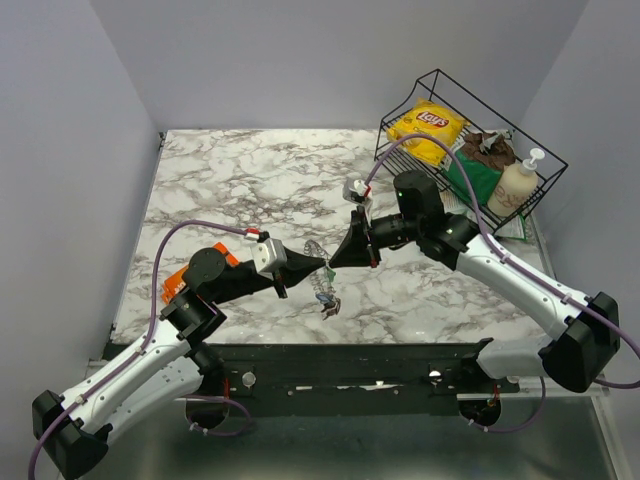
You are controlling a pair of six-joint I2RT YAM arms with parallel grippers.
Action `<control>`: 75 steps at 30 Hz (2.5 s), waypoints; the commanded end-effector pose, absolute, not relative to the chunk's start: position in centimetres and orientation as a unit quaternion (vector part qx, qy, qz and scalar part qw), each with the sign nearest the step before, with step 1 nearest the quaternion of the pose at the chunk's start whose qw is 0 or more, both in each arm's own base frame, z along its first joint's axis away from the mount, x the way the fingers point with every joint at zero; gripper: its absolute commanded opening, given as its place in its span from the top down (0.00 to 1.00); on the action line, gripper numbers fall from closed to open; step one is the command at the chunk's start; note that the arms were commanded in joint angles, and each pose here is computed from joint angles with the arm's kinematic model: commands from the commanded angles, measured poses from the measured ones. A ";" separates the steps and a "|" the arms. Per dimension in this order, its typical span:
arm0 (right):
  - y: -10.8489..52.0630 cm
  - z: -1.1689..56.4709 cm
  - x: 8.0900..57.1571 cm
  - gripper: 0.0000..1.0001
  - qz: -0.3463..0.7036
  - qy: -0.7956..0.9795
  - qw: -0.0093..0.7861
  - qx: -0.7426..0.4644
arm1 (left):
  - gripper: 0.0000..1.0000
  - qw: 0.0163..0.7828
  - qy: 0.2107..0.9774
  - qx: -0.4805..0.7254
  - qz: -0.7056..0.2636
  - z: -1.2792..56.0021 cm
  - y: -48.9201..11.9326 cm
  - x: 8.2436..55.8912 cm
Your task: Put the keys on the keyring
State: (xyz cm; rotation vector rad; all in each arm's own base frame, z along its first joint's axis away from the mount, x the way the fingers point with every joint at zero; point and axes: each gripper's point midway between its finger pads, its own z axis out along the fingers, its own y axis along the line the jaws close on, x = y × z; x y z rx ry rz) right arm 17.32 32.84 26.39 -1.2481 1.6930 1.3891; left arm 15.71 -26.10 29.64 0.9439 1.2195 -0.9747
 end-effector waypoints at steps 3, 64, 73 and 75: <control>32.8 25.2 16.7 0.99 0.528 0.646 0.282 -0.473 | 1.00 0.657 0.472 0.402 -0.429 34.0 -25.7 15.0; 32.9 32.0 13.0 0.48 0.575 0.471 0.414 -0.525 | 1.00 0.637 0.454 0.414 -0.466 34.3 -26.2 13.4; 33.0 30.6 13.4 0.69 0.569 0.484 0.411 -0.523 | 1.00 0.643 0.449 0.411 -0.465 34.8 -25.9 13.3; 33.0 30.4 13.5 0.69 0.567 0.488 0.410 -0.522 | 1.00 0.643 0.448 0.411 -0.466 34.9 -25.9 13.3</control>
